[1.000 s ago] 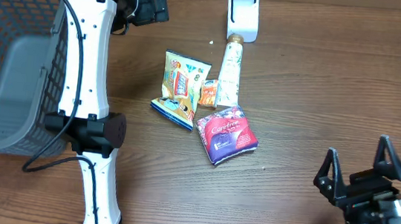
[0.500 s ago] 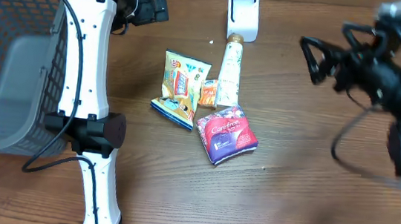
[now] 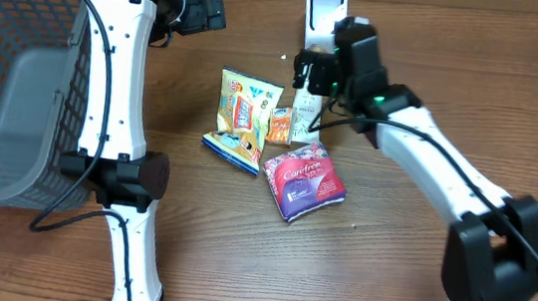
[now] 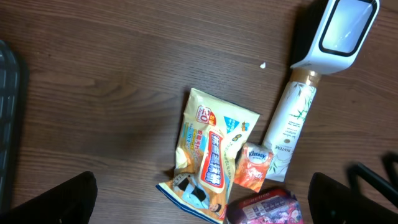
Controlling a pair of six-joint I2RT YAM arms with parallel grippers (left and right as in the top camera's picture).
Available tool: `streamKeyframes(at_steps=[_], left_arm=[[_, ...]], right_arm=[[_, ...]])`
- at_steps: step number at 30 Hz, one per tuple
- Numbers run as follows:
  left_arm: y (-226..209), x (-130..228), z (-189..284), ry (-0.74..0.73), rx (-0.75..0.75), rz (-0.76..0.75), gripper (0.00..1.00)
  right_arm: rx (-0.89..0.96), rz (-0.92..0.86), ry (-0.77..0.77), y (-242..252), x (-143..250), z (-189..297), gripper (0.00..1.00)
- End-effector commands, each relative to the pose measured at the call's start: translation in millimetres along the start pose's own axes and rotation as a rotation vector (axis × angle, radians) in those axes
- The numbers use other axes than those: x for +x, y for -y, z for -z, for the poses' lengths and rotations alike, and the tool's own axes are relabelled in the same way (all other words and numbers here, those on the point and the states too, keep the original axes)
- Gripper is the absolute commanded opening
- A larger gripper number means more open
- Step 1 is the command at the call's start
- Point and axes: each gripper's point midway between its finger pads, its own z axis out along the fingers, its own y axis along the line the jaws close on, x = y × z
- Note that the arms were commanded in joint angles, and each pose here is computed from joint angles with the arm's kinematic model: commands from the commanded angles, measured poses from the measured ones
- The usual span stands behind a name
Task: Scan the item barcode
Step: 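Move the right gripper over the white bottle and grasp it, then lift the bottle with the right gripper and move it rightward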
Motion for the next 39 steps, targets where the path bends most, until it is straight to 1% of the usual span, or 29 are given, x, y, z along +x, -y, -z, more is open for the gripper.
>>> streamKeyframes(at_steps=[1,5,9,13,14,16,19,20,23,24,25,29,31,32,35,39], left_arm=[[0.0,-1.1,5.9,0.015,0.001,-0.001,1.0],[0.0,-1.1,5.9,0.015,0.001,-0.001,1.0],[0.0,-1.1,5.9,0.015,0.001,-0.001,1.0],[0.0,-1.1,5.9,0.015,0.001,-0.001,1.0],[0.0,-1.1,5.9,0.015,0.001,-0.001,1.0],[0.0,-1.1,5.9,0.015,0.001,-0.001,0.99],[0.0,-1.1,5.9,0.015,0.001,-0.001,1.0],[0.0,-1.1,5.9,0.015,0.001,-0.001,1.0],[0.0,-1.1,6.1,0.015,0.001,-0.001,1.0],[0.0,-1.1,5.9,0.015,0.001,-0.001,1.0],[0.0,-1.1,5.9,0.015,0.001,-0.001,1.0],[0.0,-1.1,5.9,0.015,0.001,-0.001,1.0],[0.0,-1.1,5.9,0.015,0.001,-0.001,1.0],[0.0,-1.1,5.9,0.015,0.001,-0.001,1.0],[0.0,-1.1,5.9,0.015,0.001,-0.001,1.0],[0.0,-1.1,5.9,0.015,0.001,-0.001,0.99]], right_arm=[[0.119,-0.02,0.118,15.8,-22.3,-12.1,0.99],[0.127,-0.015,0.086,18.1,-7.0,-28.6,0.99],[0.128,0.005,0.047,15.5,20.1,-57.3,0.98],[0.114,0.008,0.062,13.1,29.5,-78.0,0.9],[0.111,0.007,0.07,13.3,30.1,-82.2,0.9],[0.105,0.005,0.085,14.9,34.3,-94.5,0.95],[0.119,0.027,0.061,22.6,48.8,-108.3,0.95],[0.126,0.036,0.05,24.8,52.9,-110.2,0.93],[0.169,0.042,0.029,34.5,61.1,-112.3,0.82],[0.189,0.044,0.026,38.3,62.3,-111.7,0.77],[0.212,0.048,0.021,42.6,63.9,-110.7,0.64],[0.234,0.057,-0.024,47.6,72.8,-107.3,0.46],[0.243,0.059,-0.034,47.9,70.2,-99.9,0.42],[0.271,0.059,-0.026,51.0,61.3,-88.0,0.35],[0.337,0.059,-0.003,60.6,41.5,-61.8,0.35],[0.434,0.055,-0.019,85.1,28.6,-30.8,0.34]])
